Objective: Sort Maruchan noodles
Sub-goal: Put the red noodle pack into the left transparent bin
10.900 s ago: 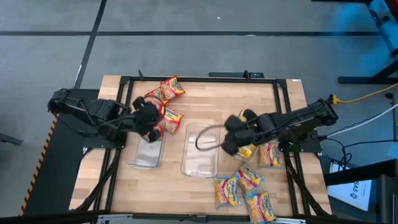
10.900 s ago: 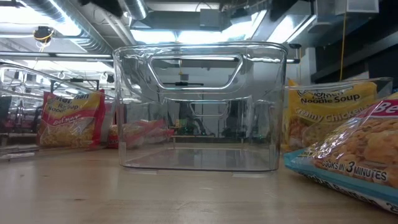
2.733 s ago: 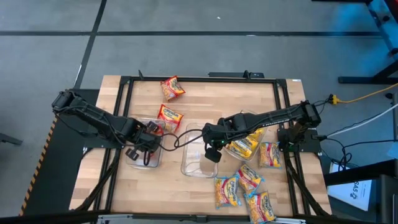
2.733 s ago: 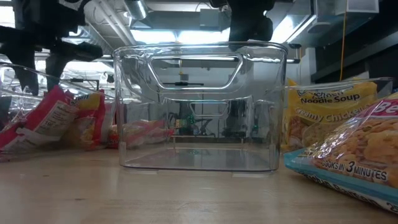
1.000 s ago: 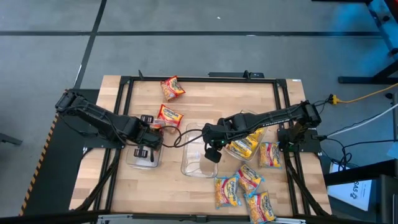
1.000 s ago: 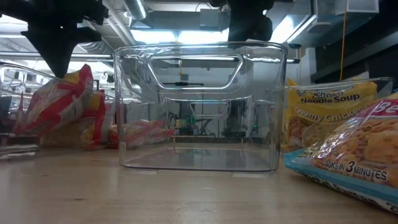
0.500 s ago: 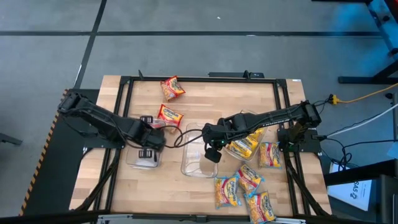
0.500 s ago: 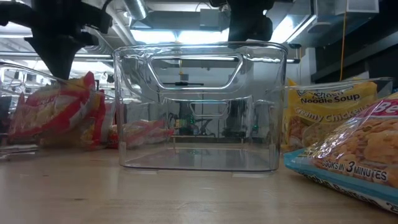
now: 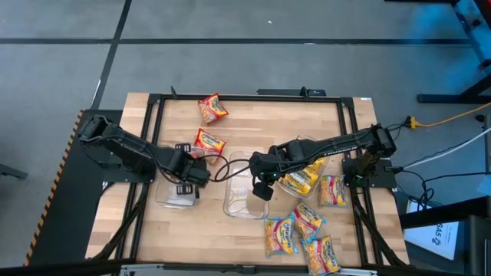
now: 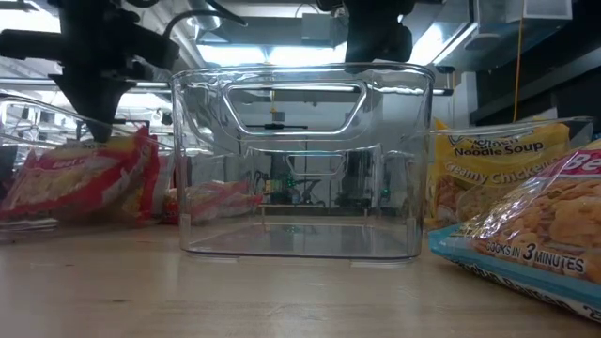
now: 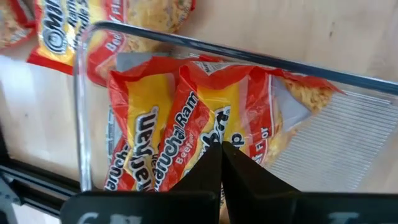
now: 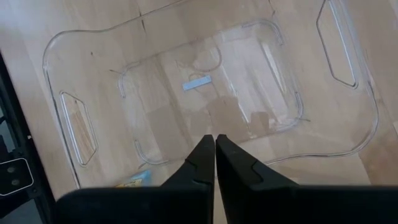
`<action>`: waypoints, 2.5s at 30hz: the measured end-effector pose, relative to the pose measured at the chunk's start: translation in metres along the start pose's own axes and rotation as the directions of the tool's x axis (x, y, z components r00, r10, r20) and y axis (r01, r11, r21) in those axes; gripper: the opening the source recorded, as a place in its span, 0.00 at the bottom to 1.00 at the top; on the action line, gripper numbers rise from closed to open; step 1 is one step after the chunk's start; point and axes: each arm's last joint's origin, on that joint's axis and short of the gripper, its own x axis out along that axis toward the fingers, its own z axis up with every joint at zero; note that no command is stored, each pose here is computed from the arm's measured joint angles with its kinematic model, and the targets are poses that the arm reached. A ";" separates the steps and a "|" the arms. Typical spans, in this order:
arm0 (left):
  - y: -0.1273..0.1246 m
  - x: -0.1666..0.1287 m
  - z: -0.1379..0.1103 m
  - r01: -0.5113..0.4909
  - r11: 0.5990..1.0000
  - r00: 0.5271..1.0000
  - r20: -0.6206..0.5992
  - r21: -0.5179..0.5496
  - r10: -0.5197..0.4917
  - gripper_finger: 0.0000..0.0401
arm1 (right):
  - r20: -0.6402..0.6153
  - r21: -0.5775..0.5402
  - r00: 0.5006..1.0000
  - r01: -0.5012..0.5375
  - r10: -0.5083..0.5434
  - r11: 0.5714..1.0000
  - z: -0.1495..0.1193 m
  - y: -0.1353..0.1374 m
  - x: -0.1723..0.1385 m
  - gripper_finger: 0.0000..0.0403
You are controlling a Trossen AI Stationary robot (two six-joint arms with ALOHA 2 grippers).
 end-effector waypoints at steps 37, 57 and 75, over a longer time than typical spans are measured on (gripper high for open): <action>0.011 -0.004 -0.018 -0.115 0.993 0.983 -0.147 -0.014 0.112 0.15 | 0.000 -0.003 1.000 0.000 0.000 1.000 0.000 0.000 0.000 0.04; 0.143 -0.109 0.032 -0.284 0.907 0.818 0.415 -0.312 0.399 0.13 | 0.234 0.083 0.949 0.196 -0.210 0.977 0.022 -0.018 -0.001 0.04; 0.335 0.060 0.016 0.179 0.766 0.940 0.336 -0.617 0.051 0.13 | 0.180 0.113 0.966 0.166 -0.185 0.980 0.057 -0.091 -0.003 0.04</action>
